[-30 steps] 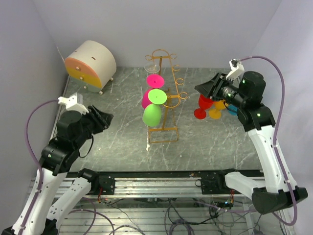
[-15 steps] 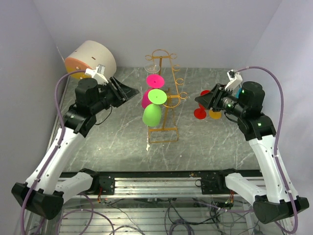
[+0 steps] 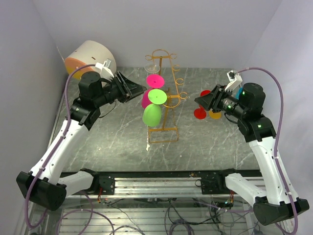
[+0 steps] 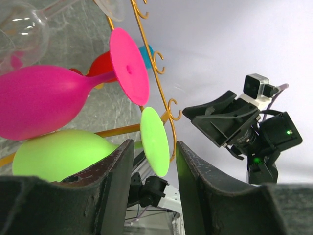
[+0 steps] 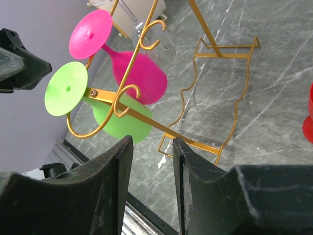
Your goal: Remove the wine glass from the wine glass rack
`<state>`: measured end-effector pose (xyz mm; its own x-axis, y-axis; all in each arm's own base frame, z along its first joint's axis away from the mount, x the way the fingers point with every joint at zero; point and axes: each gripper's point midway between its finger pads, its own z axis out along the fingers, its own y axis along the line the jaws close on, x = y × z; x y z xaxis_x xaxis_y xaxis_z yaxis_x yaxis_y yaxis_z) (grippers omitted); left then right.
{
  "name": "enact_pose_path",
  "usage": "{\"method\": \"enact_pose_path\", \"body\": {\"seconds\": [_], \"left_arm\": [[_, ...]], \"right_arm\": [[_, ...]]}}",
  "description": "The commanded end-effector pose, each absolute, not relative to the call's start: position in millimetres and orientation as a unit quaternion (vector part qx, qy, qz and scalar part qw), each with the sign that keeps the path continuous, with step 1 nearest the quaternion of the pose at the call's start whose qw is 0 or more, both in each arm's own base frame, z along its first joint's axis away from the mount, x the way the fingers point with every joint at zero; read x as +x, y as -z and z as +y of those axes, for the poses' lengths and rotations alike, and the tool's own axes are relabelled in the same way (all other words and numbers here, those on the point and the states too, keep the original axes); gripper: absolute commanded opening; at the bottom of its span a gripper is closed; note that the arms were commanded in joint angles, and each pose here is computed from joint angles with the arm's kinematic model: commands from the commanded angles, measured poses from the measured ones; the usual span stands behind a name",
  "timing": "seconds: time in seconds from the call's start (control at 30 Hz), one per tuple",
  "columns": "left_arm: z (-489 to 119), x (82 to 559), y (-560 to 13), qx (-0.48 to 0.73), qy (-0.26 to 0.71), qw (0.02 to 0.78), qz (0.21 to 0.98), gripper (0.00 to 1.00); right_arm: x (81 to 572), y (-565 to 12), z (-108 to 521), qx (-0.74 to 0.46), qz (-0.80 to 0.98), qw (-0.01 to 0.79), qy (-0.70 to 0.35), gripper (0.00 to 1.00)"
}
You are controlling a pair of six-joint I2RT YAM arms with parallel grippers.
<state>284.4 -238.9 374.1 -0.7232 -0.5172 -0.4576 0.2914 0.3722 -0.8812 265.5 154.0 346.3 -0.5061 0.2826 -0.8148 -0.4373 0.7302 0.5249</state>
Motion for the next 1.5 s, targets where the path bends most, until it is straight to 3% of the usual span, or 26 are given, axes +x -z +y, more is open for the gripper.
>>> {"method": "enact_pose_path", "body": {"seconds": [0.0, 0.47, 1.23, 1.47], "left_arm": [[-247, 269, -393, -0.036, 0.579, 0.347, 0.737, 0.50], [-258, 266, -368, -0.029, 0.577, 0.286, 0.765, 0.46], [-269, 272, -364, -0.036, 0.590, 0.265, 0.761, 0.43], [-271, 273, -364, -0.036, 0.595, 0.262, 0.759, 0.27]], "right_arm": [[266, -351, 154, -0.060, 0.778, 0.509, -0.362, 0.38], [267, -353, 152, -0.055, 0.777, 0.515, -0.357, 0.38], [264, -350, 149, -0.058, 0.778, 0.520, -0.348, 0.37], [263, -347, 149, -0.056, 0.780, 0.517, -0.348, 0.37]]}}
